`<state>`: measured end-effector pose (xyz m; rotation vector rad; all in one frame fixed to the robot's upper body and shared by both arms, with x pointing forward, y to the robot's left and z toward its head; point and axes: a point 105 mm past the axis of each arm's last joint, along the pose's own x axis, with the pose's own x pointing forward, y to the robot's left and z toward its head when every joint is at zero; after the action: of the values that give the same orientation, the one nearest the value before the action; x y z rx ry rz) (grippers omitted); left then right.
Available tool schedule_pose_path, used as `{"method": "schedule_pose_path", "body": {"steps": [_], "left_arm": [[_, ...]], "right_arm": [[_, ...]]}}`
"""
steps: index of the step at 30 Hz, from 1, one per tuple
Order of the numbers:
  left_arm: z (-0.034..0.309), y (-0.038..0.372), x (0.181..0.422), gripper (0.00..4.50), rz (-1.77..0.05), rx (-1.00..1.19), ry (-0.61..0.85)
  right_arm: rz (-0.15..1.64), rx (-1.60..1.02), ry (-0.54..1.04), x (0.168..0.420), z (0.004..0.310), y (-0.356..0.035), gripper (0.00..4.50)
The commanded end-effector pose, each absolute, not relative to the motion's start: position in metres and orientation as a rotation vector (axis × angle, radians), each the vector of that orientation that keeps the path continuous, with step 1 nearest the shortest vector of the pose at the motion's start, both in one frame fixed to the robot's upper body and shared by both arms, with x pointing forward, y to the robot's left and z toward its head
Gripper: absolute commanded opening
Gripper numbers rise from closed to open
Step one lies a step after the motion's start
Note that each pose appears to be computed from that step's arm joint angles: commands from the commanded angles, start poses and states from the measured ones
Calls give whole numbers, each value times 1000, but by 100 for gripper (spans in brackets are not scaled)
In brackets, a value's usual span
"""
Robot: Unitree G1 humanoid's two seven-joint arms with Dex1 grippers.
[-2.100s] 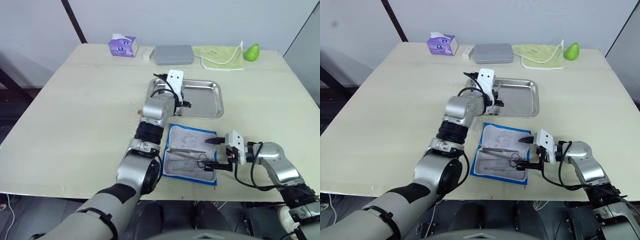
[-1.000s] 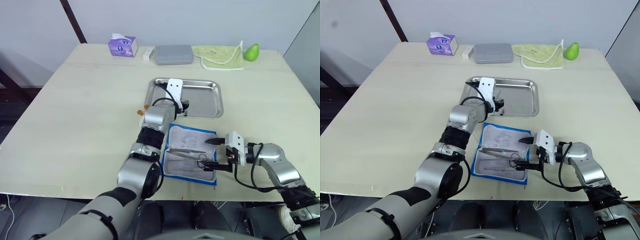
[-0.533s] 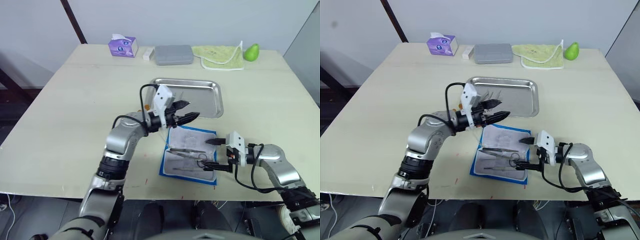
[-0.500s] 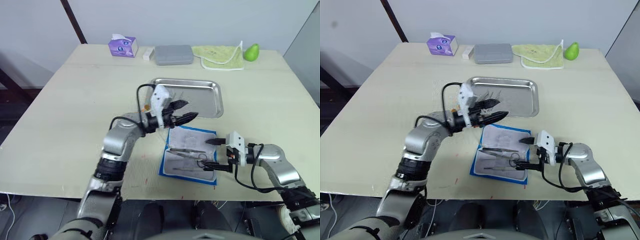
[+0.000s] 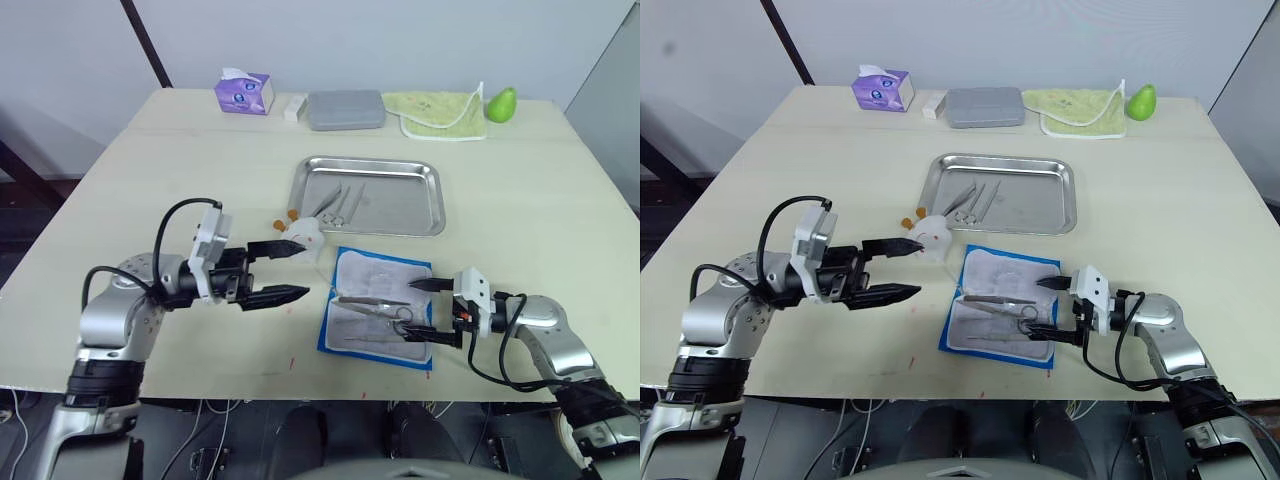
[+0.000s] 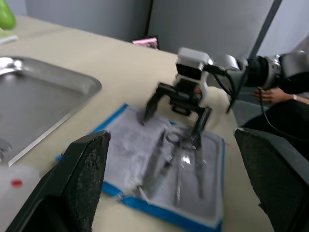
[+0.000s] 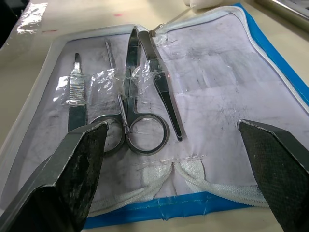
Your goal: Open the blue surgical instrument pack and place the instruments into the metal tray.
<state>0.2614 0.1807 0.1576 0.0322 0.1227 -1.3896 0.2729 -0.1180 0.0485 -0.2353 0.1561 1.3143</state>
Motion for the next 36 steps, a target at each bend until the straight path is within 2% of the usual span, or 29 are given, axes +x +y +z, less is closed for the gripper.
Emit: {"method": "schedule_pose_path", "body": {"steps": [1,5,10,12,14,18,24,25,27,28,29,36], "left_arm": [[171,203,258,444,-1383,92,99],[179,226,255,444,-1388,170,153],[179,221,258,444,-1403,250,201],[175,213,265,444,-1375,320,212],[174,199,264,444,-1420,350,216],[171,173,264,444,-1499,318,265],[159,143,278,444,-1533,378,278],[155,136,280,407,-1551,378,288],[145,122,287,377,-1564,409,289],[141,118,288,315,-1573,424,289],[136,116,291,279,-1563,452,286],[111,98,307,279,-1536,541,301]], "right_arm": [[1337,-216,300,259,14,-125,450],[1353,-226,269,259,13,-128,450],[1356,-230,244,258,14,-128,450],[1358,-236,242,257,13,-129,450],[1356,-240,238,258,14,-128,450],[1353,-244,225,260,17,-126,450],[1343,-254,212,263,19,-122,450],[1343,-257,211,262,20,-122,450],[1340,-257,210,262,21,-122,450],[1339,-257,210,262,21,-122,450],[1338,-258,210,262,21,-122,450],[1323,-256,211,262,21,-120,450]]}}
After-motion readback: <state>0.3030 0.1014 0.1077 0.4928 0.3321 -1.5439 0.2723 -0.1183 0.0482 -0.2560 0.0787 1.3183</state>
